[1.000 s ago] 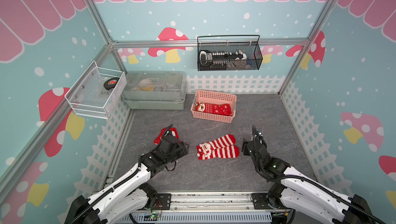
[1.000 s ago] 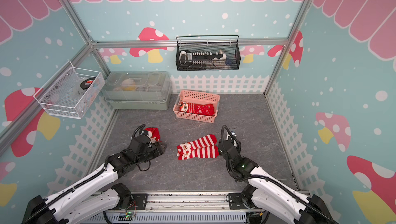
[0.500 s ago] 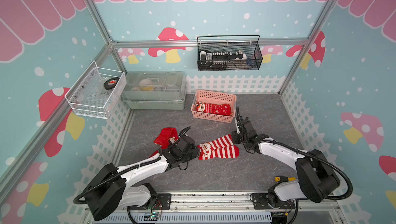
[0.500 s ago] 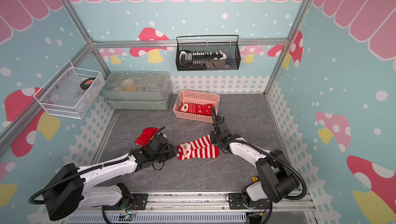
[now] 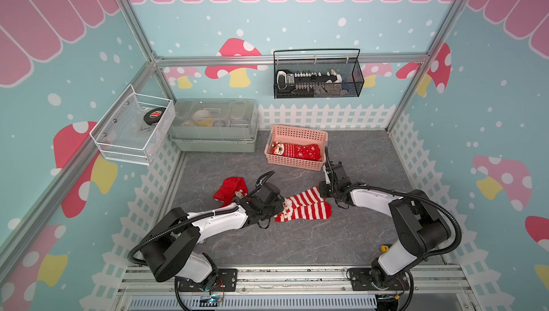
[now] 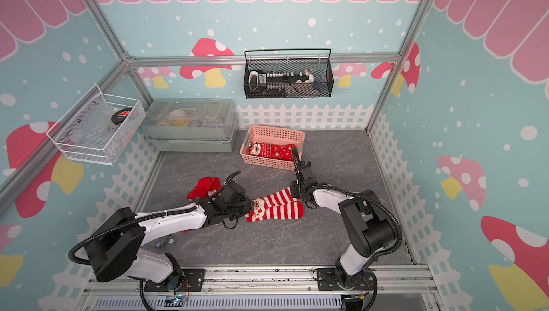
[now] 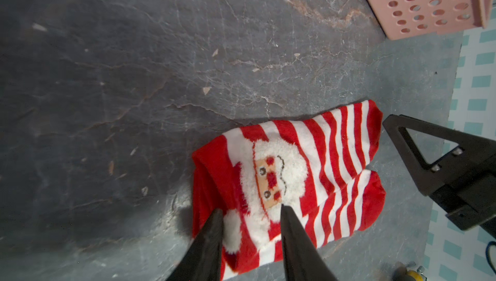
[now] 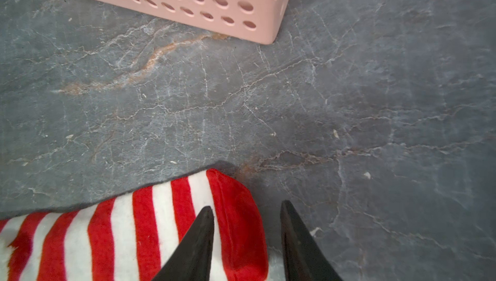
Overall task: Place the socks together as a pair
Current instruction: Flatten out the sock.
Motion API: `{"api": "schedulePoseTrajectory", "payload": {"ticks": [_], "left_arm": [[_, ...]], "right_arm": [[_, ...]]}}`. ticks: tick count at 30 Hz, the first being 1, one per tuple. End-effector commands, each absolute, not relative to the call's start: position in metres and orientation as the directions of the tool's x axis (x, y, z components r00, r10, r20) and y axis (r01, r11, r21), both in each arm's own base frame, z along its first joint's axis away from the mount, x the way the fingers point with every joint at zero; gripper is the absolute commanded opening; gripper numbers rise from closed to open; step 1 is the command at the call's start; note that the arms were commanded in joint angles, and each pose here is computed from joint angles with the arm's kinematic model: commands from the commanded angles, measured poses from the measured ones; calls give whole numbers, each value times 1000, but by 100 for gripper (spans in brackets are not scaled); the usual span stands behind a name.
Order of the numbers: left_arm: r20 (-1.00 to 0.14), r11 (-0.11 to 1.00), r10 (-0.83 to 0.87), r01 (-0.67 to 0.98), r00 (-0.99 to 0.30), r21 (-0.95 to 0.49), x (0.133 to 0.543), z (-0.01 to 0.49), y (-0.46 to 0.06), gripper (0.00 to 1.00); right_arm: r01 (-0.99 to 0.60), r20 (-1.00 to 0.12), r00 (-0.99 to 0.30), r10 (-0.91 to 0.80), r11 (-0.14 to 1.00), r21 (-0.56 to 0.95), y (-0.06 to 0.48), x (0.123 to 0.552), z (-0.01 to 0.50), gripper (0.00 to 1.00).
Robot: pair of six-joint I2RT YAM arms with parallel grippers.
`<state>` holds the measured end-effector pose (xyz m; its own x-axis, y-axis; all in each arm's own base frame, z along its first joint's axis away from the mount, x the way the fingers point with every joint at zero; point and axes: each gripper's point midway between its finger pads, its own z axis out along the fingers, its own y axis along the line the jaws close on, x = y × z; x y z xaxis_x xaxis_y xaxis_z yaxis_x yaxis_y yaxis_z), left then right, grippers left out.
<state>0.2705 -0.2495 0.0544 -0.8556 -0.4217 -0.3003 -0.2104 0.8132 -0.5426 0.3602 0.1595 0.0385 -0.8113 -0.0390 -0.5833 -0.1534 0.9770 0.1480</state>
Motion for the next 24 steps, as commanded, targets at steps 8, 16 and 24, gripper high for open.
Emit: {"api": "schedulePoseTrajectory", "payload": {"ticks": [8, 16, 24], "left_arm": [[-314, 813, -440, -226, -841, -536, 277, 59, -253, 32], [-305, 823, -413, -209, -858, -528, 277, 55, -258, 27], [-325, 837, -380, -172, -866, -520, 278, 63, -261, 0]], "right_arm": [[-105, -545, -838, 10, 978, 180, 160, 359, 23, 40], [-106, -528, -849, 25, 971, 216, 164, 352, 19, 29], [-118, -549, -835, 33, 964, 239, 168, 352, 33, 2]]}}
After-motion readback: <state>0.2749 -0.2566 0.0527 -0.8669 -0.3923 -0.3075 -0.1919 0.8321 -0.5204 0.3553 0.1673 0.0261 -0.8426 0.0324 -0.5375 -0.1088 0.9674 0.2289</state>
